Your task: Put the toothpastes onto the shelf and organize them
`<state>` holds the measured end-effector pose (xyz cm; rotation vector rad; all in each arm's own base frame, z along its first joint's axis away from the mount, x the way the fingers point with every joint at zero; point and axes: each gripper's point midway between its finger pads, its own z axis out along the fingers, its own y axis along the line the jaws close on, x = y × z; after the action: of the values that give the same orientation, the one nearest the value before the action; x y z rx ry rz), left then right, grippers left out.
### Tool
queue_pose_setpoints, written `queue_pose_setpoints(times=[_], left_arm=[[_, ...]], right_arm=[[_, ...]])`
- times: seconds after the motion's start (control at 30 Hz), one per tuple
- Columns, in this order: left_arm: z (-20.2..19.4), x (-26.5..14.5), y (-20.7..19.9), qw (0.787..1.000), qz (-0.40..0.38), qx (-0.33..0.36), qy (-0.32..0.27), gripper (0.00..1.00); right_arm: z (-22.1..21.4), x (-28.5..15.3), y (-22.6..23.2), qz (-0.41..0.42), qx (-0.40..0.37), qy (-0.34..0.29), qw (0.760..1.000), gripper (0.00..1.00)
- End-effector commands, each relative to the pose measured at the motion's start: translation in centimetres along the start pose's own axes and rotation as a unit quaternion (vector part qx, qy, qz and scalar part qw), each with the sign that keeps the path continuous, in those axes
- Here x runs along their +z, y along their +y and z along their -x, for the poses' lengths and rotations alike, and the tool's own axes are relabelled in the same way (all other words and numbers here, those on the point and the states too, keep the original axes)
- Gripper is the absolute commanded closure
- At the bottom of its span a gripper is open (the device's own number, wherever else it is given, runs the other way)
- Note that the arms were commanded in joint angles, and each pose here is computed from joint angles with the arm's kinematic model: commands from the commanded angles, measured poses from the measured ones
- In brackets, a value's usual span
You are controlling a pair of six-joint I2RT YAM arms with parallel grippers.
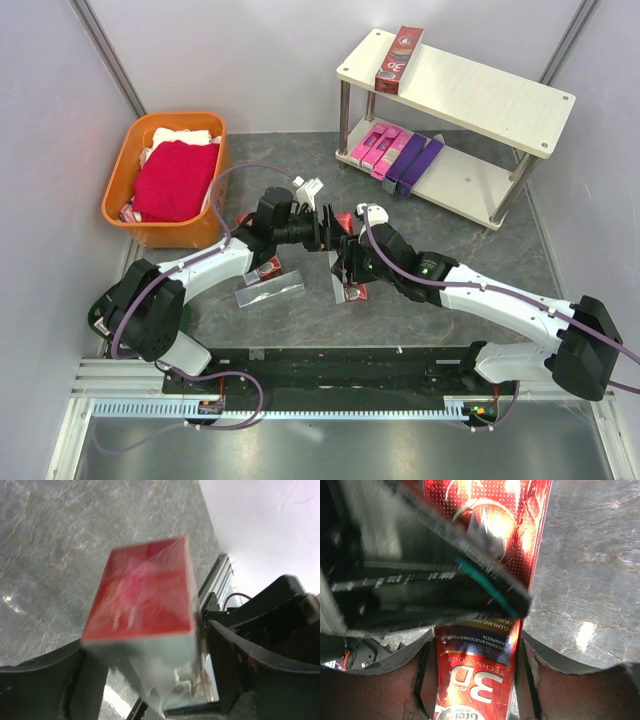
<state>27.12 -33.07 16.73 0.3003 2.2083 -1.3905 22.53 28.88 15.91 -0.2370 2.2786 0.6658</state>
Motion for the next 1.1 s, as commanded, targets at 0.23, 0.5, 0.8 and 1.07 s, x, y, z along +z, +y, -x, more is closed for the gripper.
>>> queue_pose_setpoints(times=[0.23, 0.5, 0.8, 1.07], left_arm=[[1.8, -0.7, -1.9, 0.999, -0.04, 0.002, -0.028, 0.58], [4.1, -4.2, -1.2, 0.997, -0.052, 0.011, -0.055, 0.58], [7.2, -9.6, -3.3, 0.989, -0.106, 0.045, -0.093, 0.59], [6.9, -12.3, -8.9, 0.965, -0.236, 0.093, -0.067, 0.6]], right_arm=[[3.4, -0.9, 1.9, 0.021, 0.02, -0.066, 0.997, 0.2], [4.7, -1.9, 2.9, 0.047, 0.016, -0.085, 0.995, 0.02], [7.0, -4.2, 5.9, 0.182, 0.019, -0.09, 0.979, 0.02], [6.5, -6.0, 10.2, 0.34, 0.003, -0.074, 0.938, 0.03]])
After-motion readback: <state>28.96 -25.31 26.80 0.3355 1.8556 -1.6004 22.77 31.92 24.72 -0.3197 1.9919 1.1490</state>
